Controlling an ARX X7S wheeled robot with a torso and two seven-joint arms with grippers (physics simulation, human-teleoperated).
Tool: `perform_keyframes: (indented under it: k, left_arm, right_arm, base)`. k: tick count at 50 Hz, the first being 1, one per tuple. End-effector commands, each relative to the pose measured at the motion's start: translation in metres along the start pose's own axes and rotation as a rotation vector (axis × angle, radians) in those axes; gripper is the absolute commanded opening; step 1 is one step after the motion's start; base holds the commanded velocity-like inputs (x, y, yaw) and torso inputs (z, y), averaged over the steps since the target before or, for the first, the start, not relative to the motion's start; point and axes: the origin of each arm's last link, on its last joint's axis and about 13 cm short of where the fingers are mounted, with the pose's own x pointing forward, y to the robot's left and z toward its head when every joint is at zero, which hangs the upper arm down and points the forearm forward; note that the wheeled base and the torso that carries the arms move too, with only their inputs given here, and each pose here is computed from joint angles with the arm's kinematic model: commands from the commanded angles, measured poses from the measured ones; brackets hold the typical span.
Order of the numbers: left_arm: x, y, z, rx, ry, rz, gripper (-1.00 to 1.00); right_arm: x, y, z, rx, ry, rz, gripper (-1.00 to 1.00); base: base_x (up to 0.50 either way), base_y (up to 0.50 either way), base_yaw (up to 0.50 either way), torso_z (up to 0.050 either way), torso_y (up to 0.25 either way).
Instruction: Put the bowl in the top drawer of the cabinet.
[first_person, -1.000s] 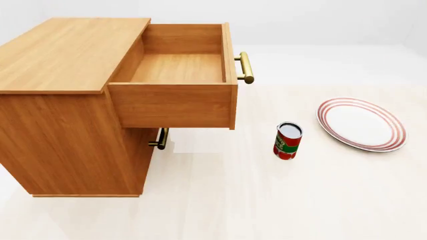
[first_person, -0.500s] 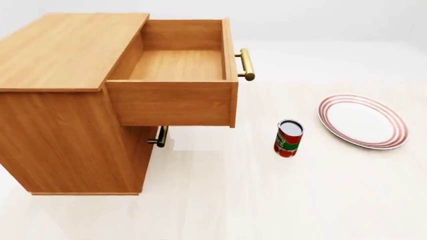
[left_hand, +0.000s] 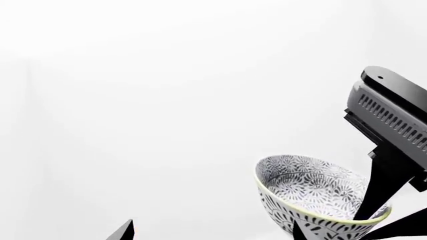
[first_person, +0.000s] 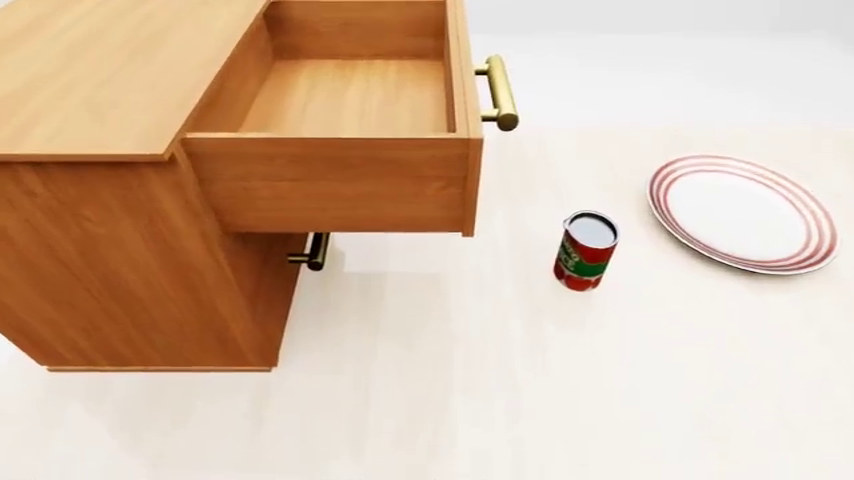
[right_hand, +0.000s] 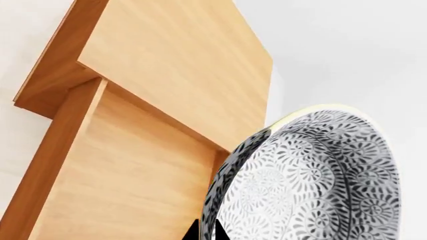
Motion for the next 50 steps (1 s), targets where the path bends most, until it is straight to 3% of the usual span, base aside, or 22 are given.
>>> perform_keyframes:
  k: [1, 50]
  left_arm:
    - [0.0000, -0.0001, 0.0000, 0.002, -0.004, 0.021, 1.00]
    - [0.0002, 0.0001, 0.0000, 0.012, -0.014, 0.012, 1.00]
  right_arm:
    - [0.0009, -0.0001, 0.0037, -0.017, -0.017, 0.002, -1.00]
    - [0.0081, 0.0024, 0.0041, -0.021, -0.018, 0.052, -1.00]
  base:
    - [0.00, 0.00, 0.00, 0.000, -0.113]
    - [0.00, 0.00, 0.00, 0.000, -0.114]
